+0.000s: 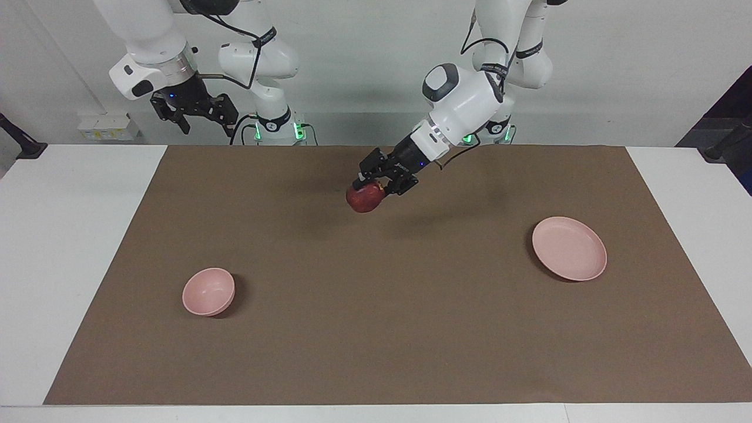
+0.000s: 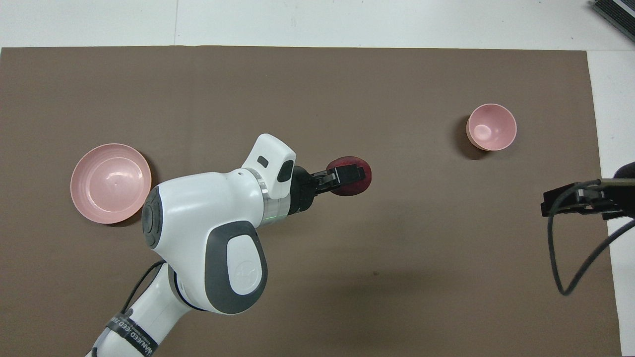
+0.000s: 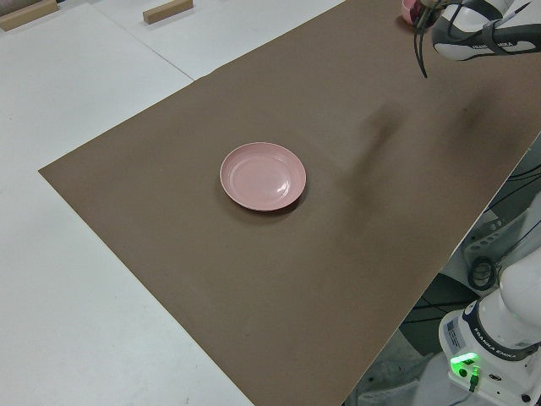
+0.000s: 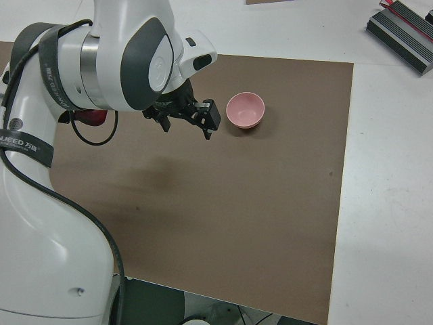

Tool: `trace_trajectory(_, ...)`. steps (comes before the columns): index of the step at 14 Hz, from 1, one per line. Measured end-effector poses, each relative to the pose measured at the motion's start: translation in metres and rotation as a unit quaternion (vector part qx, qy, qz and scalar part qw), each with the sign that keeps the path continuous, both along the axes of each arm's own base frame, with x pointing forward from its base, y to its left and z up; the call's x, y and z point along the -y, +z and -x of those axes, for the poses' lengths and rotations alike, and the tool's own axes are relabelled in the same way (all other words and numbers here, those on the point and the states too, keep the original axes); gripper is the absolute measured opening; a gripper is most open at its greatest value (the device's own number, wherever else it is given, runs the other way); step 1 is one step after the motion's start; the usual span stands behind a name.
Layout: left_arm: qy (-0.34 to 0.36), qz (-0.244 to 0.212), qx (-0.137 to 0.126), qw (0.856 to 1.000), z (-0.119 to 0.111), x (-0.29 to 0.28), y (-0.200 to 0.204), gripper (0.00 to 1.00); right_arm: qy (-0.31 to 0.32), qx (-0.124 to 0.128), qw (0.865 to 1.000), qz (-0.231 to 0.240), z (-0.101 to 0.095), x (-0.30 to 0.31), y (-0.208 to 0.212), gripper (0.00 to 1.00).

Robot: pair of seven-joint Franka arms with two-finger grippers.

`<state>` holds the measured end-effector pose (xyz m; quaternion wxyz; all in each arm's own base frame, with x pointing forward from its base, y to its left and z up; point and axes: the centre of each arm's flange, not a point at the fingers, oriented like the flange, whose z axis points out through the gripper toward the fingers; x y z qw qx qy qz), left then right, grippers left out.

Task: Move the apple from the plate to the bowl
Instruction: 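Lift the apple with the left gripper and carry it toward the center, then hold the apple with the left gripper while the right gripper approaches it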

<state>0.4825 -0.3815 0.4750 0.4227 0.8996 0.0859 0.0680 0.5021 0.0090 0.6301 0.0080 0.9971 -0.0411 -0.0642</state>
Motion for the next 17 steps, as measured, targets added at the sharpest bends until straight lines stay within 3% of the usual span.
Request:
trace_trajectory(4, 0.012, 0.051, 0.011, 0.999, -0.008, -0.01, 0.007, 0.79, 0.003, 0.01, 1.0, -0.001, -0.004, -0.003, -0.006, 1.0)
trace_trajectory(8, 0.023, 0.07, 0.023, 0.997, -0.016, -0.025, 0.022, 0.79, -0.052, 0.01, 0.996, -0.068, -0.012, -0.024, -0.033, 1.0)
trace_trajectory(12, 0.009, 0.082, 0.006, 0.997, -0.03, -0.048, 0.023, 0.79, -0.149, -0.053, 0.975, -0.159, -0.029, -0.051, -0.077, 1.0)
trace_trajectory(17, -0.005, 0.089, -0.003, 0.996, -0.035, -0.061, 0.025, 0.79, -0.25, -0.136, 0.921, -0.267, -0.052, -0.077, -0.116, 1.0)
